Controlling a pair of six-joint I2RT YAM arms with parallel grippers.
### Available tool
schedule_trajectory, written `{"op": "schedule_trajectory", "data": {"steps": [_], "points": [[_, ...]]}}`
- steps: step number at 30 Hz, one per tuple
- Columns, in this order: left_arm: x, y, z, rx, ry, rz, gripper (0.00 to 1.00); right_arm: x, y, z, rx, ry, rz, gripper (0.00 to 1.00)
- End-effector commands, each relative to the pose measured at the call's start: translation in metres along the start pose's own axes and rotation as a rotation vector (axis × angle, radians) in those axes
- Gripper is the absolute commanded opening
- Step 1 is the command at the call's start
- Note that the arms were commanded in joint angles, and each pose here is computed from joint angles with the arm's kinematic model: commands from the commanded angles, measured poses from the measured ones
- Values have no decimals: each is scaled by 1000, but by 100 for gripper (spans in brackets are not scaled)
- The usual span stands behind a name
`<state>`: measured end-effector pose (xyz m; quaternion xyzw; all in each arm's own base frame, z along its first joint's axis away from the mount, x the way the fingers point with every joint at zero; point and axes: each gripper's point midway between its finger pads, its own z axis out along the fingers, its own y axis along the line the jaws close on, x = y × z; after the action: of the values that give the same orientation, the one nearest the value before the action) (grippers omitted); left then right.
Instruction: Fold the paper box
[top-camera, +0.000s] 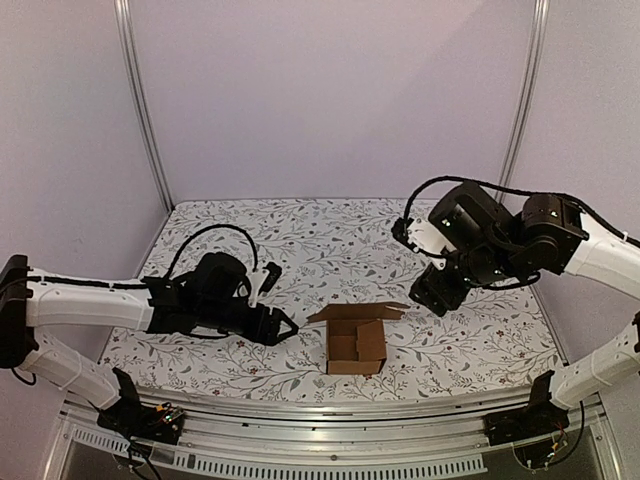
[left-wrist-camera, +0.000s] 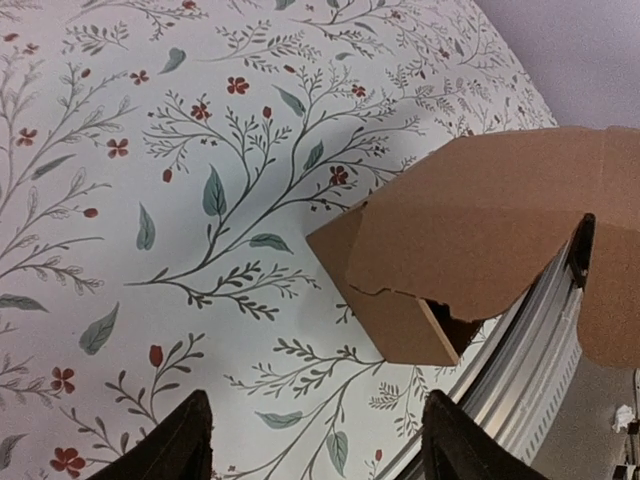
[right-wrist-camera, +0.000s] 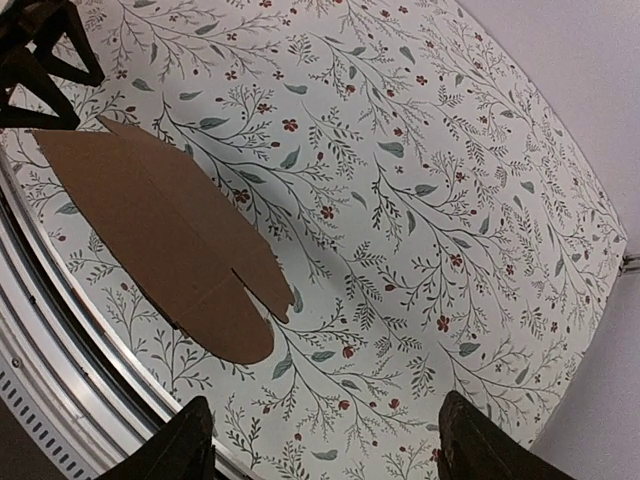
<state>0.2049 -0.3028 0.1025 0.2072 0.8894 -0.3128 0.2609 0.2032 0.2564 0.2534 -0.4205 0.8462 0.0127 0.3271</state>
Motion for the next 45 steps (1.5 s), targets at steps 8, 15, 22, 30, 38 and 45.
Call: {"op": "schedule_trajectory", "data": {"steps": [8, 15, 22, 30, 38, 45], "points": [[-23, -31, 11, 102, -87, 261, 67, 67, 18, 52, -57, 13, 590, 76], [-25, -42, 16, 172, -141, 355, 63, 77, 36, 76, -134, -19, 802, 77], [-32, -51, 18, 193, -199, 407, 63, 69, 55, 102, -209, -27, 913, 76], [-29, -51, 32, 185, -189, 435, 56, 65, 55, 121, -178, -35, 990, 75], [-37, -50, 35, 138, -220, 435, 41, 58, 58, 135, -172, -43, 1004, 73], [-42, -47, 36, 109, -253, 421, 21, 54, 62, 144, -177, -37, 993, 72]]}}
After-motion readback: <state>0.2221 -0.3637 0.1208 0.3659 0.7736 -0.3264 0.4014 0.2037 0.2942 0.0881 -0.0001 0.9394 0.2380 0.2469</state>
